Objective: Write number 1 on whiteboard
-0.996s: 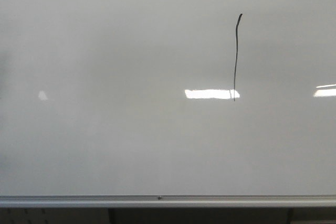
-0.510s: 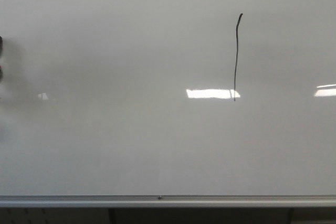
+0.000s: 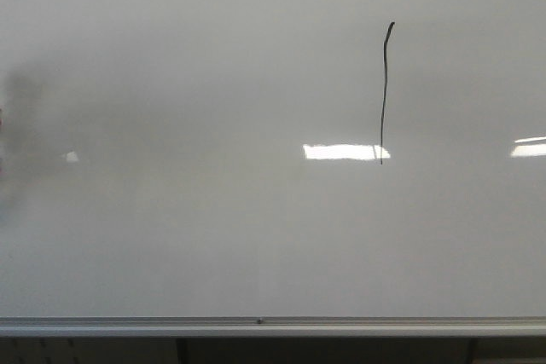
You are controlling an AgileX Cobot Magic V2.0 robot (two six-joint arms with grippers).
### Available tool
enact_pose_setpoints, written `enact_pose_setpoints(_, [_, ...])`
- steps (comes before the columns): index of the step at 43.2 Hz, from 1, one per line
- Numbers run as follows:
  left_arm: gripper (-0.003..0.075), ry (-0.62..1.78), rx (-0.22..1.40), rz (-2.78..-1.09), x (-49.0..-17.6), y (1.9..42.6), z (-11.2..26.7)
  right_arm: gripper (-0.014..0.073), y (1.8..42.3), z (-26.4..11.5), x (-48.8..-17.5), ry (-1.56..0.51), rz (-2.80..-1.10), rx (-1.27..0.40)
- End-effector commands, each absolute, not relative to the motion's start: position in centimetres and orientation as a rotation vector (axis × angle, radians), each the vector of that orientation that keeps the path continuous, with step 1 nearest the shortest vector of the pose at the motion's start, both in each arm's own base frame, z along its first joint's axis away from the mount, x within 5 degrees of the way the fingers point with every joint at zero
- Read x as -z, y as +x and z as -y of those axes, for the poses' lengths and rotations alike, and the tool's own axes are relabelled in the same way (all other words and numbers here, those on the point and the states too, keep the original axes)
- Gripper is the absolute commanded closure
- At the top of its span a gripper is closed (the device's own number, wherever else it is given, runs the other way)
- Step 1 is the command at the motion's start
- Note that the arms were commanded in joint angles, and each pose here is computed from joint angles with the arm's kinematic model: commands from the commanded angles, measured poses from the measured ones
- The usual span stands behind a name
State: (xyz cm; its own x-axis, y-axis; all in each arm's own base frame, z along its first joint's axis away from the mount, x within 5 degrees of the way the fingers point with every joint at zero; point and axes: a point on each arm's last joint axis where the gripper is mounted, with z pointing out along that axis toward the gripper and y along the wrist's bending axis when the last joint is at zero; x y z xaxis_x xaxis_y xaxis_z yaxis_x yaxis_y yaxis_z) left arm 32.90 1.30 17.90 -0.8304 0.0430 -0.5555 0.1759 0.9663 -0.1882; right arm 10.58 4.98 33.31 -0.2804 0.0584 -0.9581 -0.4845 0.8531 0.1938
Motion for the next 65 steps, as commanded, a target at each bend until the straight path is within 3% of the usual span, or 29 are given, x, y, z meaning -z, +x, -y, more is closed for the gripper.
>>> enact_pose_setpoints(1, [0.0389,0.092,0.257,-2.44,-19.9,33.8,-1.7,0.0711,10.6,-4.8,-34.6,-0.272,-1.728,-0.55])
enact_pose_setpoints(12, [0.0361,0.19,0.242,-2.423,-21.7,32.9,-1.4,0.0711,10.6,-4.8,-34.6,-0.27,-1.727,-0.548])
enact_pose_setpoints(26, [0.0368,0.339,0.178,-2.277,-29.1,28.4,-0.6,0.0711,10.7,-4.7,-34.6,-0.265,-1.723,-0.544])
enact_pose_setpoints(31, [0.0451,0.351,0.182,-2.229,-31.0,26.9,-0.3,0.0711,10.7,-4.7,-34.6,-0.26,-1.72,-0.541])
enact_pose_setpoints(38, [0.0727,0.407,0.228,-2.224,-32.4,24.9,0.4,0.0711,10.9,-4.4,-34.8,-0.233,-1.704,-0.518])
enact_pose_setpoints(39, [0.0738,0.413,0.235,-2.223,-32.5,24.5,0.5,0.0711,10.9,-4.3,-34.7,-0.222,-1.7,-0.51])
enact_pose_setpoints(47, [0.074,0.362,0.264,-2.176,-32.3,21.7,1.0,0.0711,11.0,-3.4,-33.3,-0.125,-1.677,-0.437])
enact_pose_setpoints(65, [0.0741,0.195,0.045,-1.844,-31.2,12.8,0.7,0.0711,7.4,-2.0,-31.1,-0.026,-1.509,-0.343])
